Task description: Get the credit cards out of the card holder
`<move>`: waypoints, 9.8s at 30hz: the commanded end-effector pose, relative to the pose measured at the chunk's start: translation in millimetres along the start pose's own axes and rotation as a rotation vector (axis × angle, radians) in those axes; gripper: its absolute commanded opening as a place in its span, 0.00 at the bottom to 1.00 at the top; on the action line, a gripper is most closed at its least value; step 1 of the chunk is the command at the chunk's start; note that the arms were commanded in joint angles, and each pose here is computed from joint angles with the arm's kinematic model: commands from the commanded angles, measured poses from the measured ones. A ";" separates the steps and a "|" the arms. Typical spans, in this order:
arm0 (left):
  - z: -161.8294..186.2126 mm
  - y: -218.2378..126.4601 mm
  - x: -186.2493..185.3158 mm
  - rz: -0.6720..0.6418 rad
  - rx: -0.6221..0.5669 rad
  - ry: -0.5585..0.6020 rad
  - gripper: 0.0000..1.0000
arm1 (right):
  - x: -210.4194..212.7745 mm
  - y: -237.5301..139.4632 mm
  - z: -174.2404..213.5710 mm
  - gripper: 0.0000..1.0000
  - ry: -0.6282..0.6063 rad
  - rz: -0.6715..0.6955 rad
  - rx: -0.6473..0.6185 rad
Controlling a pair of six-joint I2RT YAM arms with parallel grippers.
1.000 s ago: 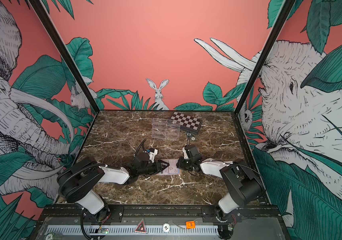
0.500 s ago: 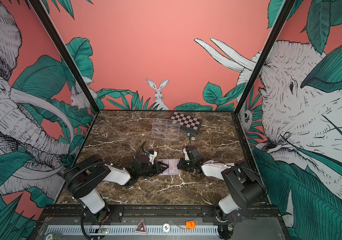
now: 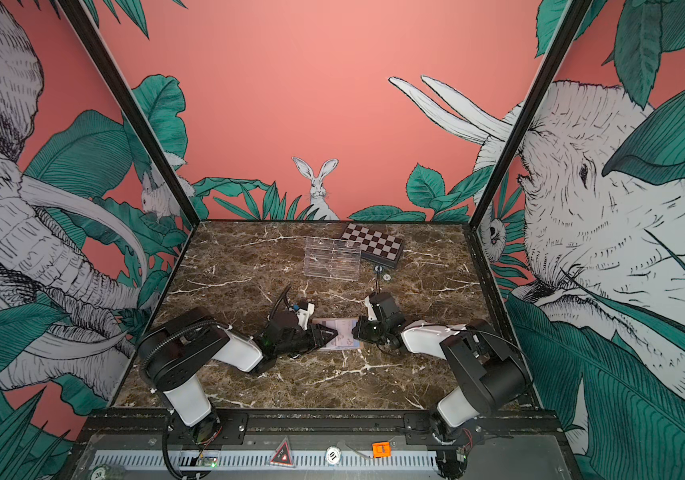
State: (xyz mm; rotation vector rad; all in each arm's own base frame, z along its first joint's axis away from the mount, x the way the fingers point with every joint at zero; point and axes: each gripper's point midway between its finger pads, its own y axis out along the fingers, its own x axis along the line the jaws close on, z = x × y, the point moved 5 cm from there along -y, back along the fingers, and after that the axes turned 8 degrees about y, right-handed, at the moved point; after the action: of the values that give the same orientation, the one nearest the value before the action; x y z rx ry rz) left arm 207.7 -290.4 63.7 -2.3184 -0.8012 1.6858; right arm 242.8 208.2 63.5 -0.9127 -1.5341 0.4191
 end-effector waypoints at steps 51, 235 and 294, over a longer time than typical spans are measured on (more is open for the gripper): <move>8.6 -2.8 16.3 -0.019 -0.012 -0.018 0.27 | -7.2 5.8 10.2 0.00 -0.011 0.043 0.039; -102.4 -157.7 -134.6 -0.011 -0.451 0.358 0.93 | 126.3 -155.8 -82.9 0.00 -0.283 -0.432 -0.214; -97.1 -173.0 -100.1 -0.322 -0.462 0.799 0.99 | 130.5 -22.9 -268.6 0.00 -1.571 -0.140 0.006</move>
State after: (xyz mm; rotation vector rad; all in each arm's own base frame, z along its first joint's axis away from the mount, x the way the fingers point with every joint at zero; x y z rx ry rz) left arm 216.5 -180.9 250.2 -2.5988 -1.3023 0.4078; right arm 496.8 225.7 217.2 -0.3715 -2.9100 1.1952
